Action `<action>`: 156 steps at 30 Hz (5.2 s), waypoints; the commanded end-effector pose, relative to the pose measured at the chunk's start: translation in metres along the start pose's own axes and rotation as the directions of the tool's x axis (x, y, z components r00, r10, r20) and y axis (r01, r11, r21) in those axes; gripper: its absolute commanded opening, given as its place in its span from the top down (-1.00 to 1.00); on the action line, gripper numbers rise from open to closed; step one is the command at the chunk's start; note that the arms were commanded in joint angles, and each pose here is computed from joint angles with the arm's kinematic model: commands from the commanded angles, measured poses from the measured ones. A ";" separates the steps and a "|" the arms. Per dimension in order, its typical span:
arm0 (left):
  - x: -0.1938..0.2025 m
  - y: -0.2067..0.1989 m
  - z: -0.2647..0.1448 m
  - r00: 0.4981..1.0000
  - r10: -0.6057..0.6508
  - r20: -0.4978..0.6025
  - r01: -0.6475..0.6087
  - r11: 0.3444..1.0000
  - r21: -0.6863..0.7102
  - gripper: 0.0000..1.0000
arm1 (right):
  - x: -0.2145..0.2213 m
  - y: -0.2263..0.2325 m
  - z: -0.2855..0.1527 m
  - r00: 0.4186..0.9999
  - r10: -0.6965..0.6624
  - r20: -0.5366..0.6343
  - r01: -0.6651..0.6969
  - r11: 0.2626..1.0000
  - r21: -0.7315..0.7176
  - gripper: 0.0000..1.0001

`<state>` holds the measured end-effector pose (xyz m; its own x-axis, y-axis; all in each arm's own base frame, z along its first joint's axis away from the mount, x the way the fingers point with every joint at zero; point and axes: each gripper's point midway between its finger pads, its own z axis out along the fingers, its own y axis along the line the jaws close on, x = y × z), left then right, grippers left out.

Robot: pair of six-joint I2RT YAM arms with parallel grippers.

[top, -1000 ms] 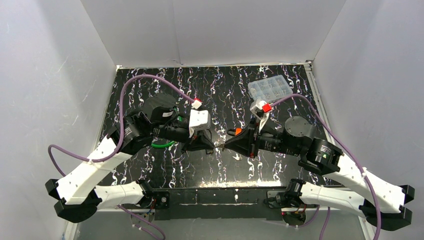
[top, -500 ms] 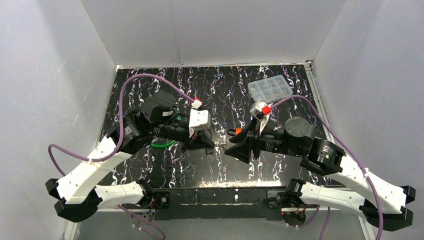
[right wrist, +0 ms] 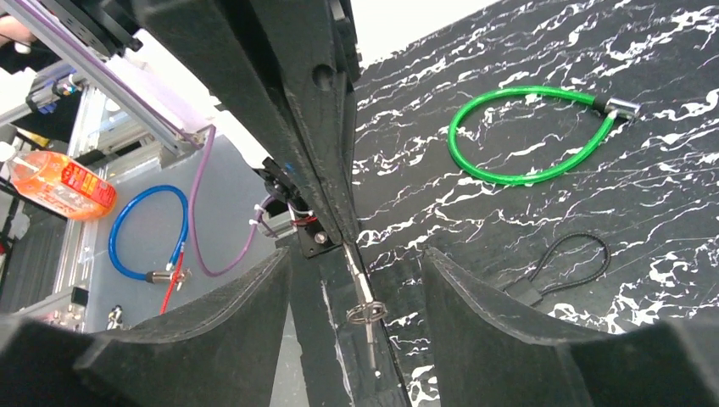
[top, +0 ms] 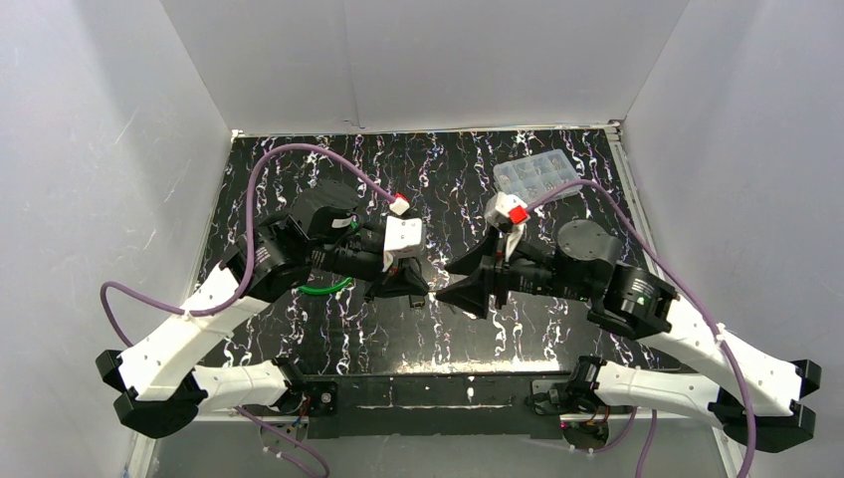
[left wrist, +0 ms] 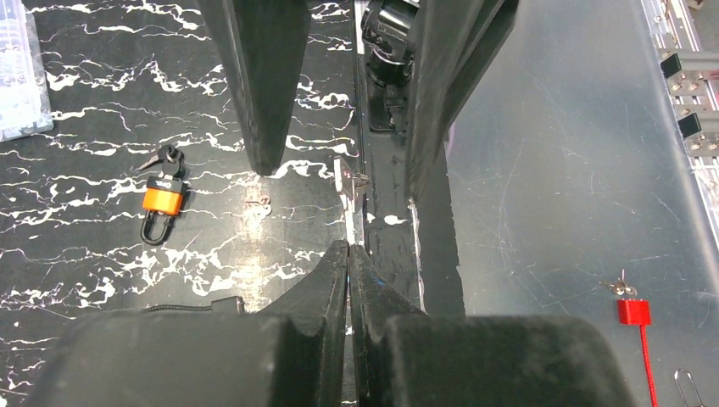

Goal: Unlock with the key
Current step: Pick up the key from the center of the board, then pick up the lock from the center of the board.

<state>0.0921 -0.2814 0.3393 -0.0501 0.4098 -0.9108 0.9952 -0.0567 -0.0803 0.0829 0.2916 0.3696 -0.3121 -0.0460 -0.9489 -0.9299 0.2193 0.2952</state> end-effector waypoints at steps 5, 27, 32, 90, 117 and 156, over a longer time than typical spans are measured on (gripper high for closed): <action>-0.014 -0.006 -0.009 0.999 0.032 0.032 -0.032 0.999 0.006 1.00 | -0.012 0.009 0.003 0.999 -0.036 0.039 0.038 0.998 -0.054 -0.11; -0.021 -0.006 -0.012 0.998 0.041 0.046 -0.041 0.999 0.000 1.00 | 0.013 0.014 0.002 0.999 -0.006 -0.051 0.001 0.995 -0.096 0.22; -0.022 -0.007 -0.012 0.998 0.037 0.047 -0.037 0.999 0.006 1.00 | 0.012 0.010 0.003 0.999 -0.009 -0.042 0.006 0.997 -0.074 0.27; -0.009 -0.013 0.001 0.999 0.035 -0.010 -0.034 0.993 0.112 1.00 | 0.001 0.019 -0.004 0.999 -0.021 -0.034 0.018 0.995 -0.103 -0.17; -0.018 -0.011 -0.002 1.000 0.022 0.006 -0.023 0.995 0.093 1.00 | 0.013 0.012 0.009 0.999 0.037 -0.019 -0.039 0.995 -0.092 0.97; 0.263 0.334 -0.121 0.706 -0.677 -0.209 0.396 0.622 -0.676 -0.93 | 0.040 -0.049 -0.018 0.976 0.202 0.083 -0.214 0.957 0.194 0.97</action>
<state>0.4193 -0.1066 0.1245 -0.7221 0.4435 -0.5309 0.6057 0.7761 -0.1755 0.1076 0.2616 0.3001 -0.5041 0.0072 -0.8636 -0.7819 0.4208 0.4599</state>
